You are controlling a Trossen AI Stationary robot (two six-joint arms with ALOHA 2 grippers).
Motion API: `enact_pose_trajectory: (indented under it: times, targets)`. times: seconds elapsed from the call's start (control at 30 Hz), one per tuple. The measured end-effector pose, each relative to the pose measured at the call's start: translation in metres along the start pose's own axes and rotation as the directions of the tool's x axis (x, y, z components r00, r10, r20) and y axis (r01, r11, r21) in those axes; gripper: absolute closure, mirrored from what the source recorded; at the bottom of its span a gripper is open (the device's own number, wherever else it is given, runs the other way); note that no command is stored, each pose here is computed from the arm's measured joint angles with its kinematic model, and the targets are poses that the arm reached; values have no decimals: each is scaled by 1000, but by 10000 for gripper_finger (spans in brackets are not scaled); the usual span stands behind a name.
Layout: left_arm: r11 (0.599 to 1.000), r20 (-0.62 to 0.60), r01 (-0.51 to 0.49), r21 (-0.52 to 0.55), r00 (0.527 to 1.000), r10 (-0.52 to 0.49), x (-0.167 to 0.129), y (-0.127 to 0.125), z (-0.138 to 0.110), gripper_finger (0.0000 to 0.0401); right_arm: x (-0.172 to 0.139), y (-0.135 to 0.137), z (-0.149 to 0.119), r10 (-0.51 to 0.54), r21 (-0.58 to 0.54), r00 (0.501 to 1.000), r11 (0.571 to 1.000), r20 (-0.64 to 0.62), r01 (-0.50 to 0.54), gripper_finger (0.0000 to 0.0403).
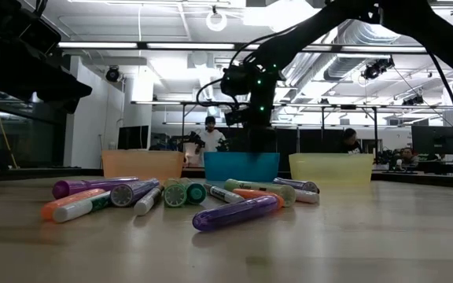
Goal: Pick & Place Markers
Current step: Put the violet marker into the yellow bin
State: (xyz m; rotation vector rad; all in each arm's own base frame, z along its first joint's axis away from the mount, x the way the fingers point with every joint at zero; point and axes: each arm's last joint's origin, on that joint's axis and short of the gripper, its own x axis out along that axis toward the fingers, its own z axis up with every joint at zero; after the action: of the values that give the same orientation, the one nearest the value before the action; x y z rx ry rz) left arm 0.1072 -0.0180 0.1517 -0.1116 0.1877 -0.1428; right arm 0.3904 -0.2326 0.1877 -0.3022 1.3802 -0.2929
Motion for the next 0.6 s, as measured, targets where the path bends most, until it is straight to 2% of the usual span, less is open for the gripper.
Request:
enact_pose_trajectory:
  times: [0.13,0.27,0.37,0.5,0.6]
  targets:
    - [1000,0,1,0,1000,-1,0,0,0,261,-14,-1,3,-80,144,996,986,-37,84,323]
    - [1000,0,0,0,1000,0,0,0,0,261,-35,0,8,-116,345,990,929,-83,138,320]
    - [1000,0,0,0,1000,0,0,0,0,261,-53,2,13,-89,460,992,880,-91,121,320]
    - [1000,0,0,0,1000,0,0,0,0,261,-71,9,19,-15,605,997,794,-80,60,320]
    - [1000,0,0,0,1000,0,0,0,0,261,-79,19,21,49,715,995,699,-83,25,320]
